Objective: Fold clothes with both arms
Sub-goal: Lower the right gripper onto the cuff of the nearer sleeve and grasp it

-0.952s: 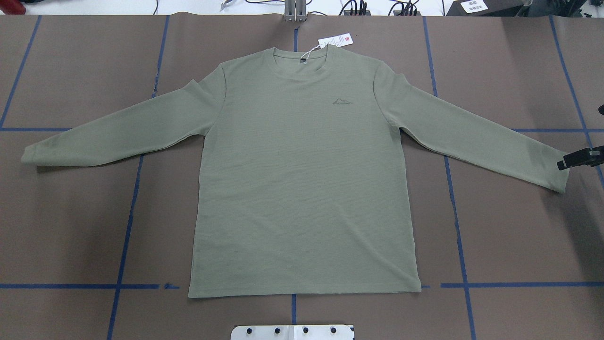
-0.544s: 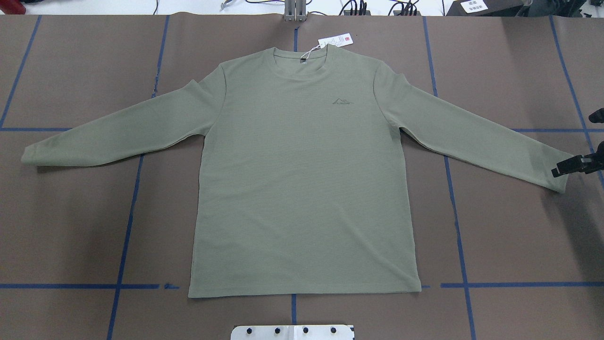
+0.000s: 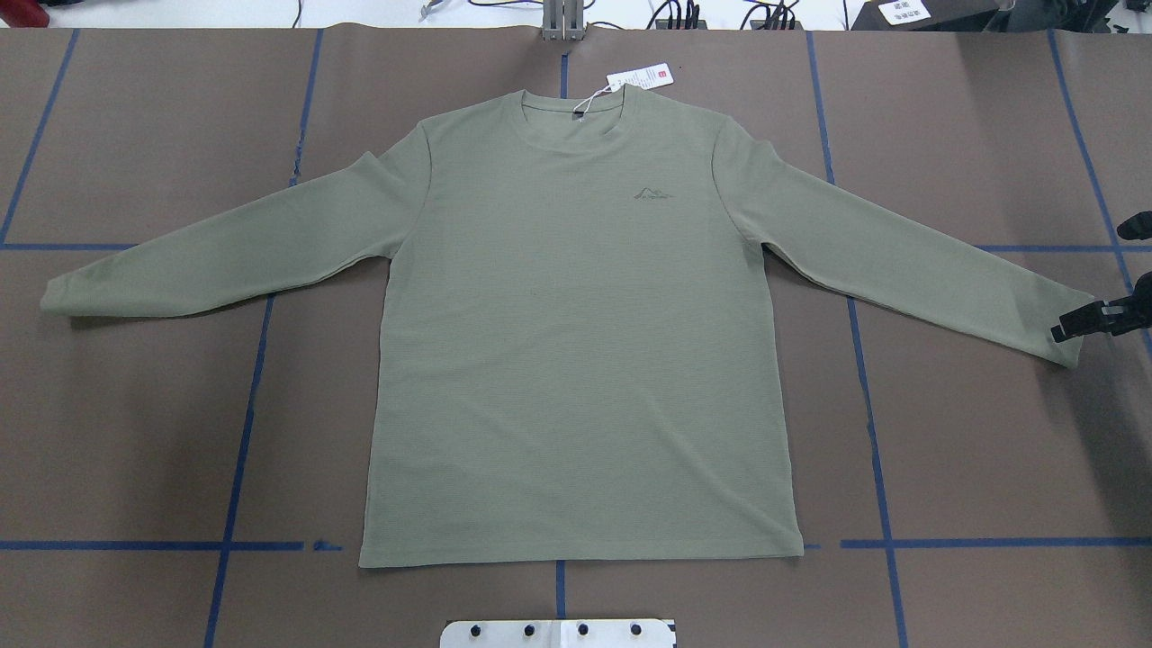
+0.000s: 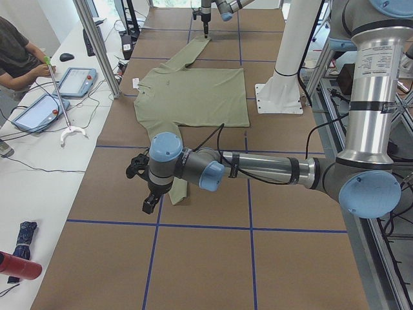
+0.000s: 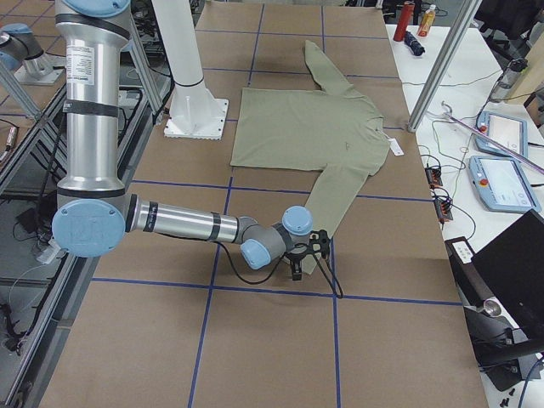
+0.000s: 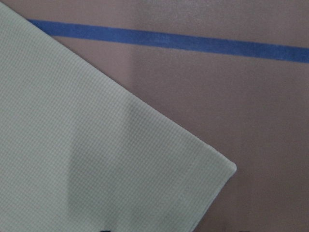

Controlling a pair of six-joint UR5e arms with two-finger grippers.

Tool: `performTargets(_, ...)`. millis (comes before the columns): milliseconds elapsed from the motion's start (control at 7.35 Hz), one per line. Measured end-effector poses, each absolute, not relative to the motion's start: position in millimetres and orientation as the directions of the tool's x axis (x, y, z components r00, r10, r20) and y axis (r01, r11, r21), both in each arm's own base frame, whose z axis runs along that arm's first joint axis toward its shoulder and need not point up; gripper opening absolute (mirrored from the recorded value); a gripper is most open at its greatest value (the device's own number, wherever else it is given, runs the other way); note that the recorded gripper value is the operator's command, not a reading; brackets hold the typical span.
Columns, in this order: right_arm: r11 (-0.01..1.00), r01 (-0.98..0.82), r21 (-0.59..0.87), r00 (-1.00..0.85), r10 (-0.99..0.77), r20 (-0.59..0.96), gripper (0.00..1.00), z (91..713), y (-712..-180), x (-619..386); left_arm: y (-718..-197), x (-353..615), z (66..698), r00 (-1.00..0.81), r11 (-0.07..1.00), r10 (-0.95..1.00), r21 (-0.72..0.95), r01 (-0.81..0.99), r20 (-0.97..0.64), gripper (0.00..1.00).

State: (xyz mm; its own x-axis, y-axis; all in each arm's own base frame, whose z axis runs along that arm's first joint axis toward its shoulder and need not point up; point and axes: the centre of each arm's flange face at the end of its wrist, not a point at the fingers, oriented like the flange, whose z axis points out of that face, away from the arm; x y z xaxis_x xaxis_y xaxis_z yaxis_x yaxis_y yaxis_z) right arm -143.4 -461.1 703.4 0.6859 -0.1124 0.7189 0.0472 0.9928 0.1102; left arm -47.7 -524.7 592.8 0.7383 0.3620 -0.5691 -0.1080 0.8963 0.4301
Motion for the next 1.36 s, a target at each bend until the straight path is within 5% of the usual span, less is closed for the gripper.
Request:
performTargets(408,0.993,0.047,0.111,0.686,-0.113,0.719,0.18,702.9,-461.8,-143.9,-523.7,-48.1,593.4,0.738,0.896,0.364,0.431,-0.11,-0.569,1.0)
performTargets(680,0.992,0.048,0.116,0.684,-0.117,0.72,0.0,700.6,-462.4,-144.2,-523.5,-48.2,592.8,0.738,0.895,0.365,0.433,-0.11,-0.567,1.0)
performTargets(1360,0.986,0.054,0.157,0.646,-0.154,0.748,0.0,669.9,-465.5,-148.0,-523.4,-48.3,591.8,0.738,0.894,0.366,0.434,-0.109,-0.568,1.0)
